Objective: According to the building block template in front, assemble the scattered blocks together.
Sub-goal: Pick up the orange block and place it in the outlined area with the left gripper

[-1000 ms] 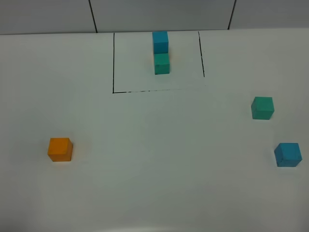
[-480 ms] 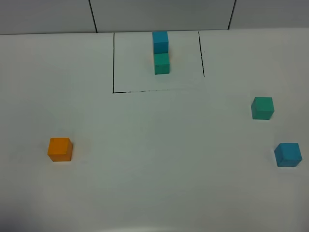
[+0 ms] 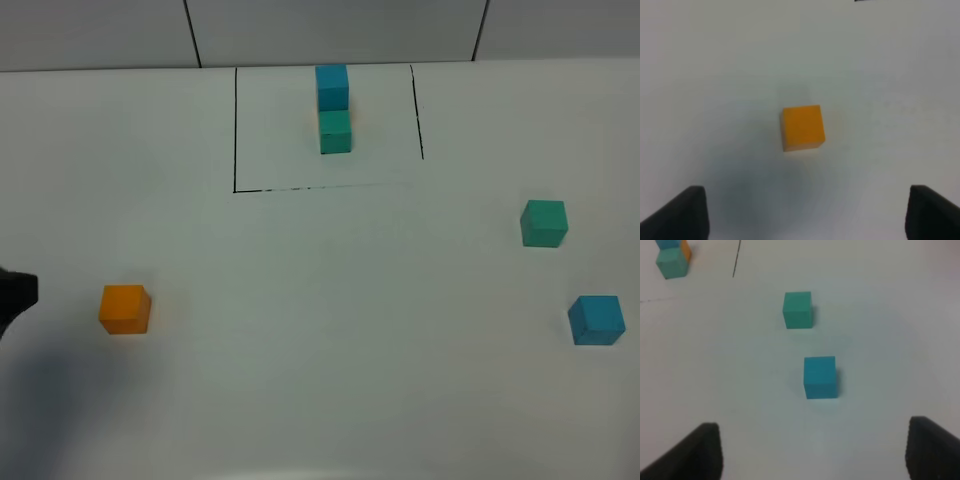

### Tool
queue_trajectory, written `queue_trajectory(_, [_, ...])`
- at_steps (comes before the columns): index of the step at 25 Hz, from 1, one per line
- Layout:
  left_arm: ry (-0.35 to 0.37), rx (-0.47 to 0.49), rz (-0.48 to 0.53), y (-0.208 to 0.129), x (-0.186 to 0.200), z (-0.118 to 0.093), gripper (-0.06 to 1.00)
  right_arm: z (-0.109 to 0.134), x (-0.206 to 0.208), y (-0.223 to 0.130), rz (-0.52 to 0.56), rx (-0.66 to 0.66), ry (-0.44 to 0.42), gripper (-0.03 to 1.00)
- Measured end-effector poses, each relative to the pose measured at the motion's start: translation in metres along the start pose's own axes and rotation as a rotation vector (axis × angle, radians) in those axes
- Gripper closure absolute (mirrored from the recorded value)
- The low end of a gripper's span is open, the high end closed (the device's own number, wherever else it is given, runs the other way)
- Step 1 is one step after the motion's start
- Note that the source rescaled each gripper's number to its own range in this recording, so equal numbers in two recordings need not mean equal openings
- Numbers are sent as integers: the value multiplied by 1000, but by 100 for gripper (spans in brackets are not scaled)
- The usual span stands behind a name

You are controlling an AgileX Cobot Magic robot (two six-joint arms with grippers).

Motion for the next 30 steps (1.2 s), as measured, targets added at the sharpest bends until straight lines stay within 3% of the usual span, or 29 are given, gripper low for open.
queue_trajectory(4, [-3, 11, 139, 16, -37, -1, -5, 0, 0, 0, 0, 0, 0, 43])
queue_trajectory(9, [-23, -16, 297, 15, -83, -20, -5, 0, 0, 0, 0, -1, 0, 43])
queue_trajectory(14, [25, 37, 402, 4, -120, -21, -5, 0, 0, 0, 0, -1, 0, 43])
queue_trajectory(19, [81, 53, 456, -5, -139, -12, -5, 0, 0, 0, 0, -1, 0, 43])
queue_trajectory(30, [108, 78, 494, -15, -169, -6, -5, 0, 0, 0, 0, -1, 0, 43])
Point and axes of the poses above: a point on each arm's last joint axis where the gripper is mounted, x pointing back along that axis away from the gripper, z along the wrist's bending axis when the last joint is at zero, y = z × x, the point moved 8 cm from there along -x, pointing out along that axis toward the gripper, and after that the axes turned 4 degrees about x, right-handed, at the moved point
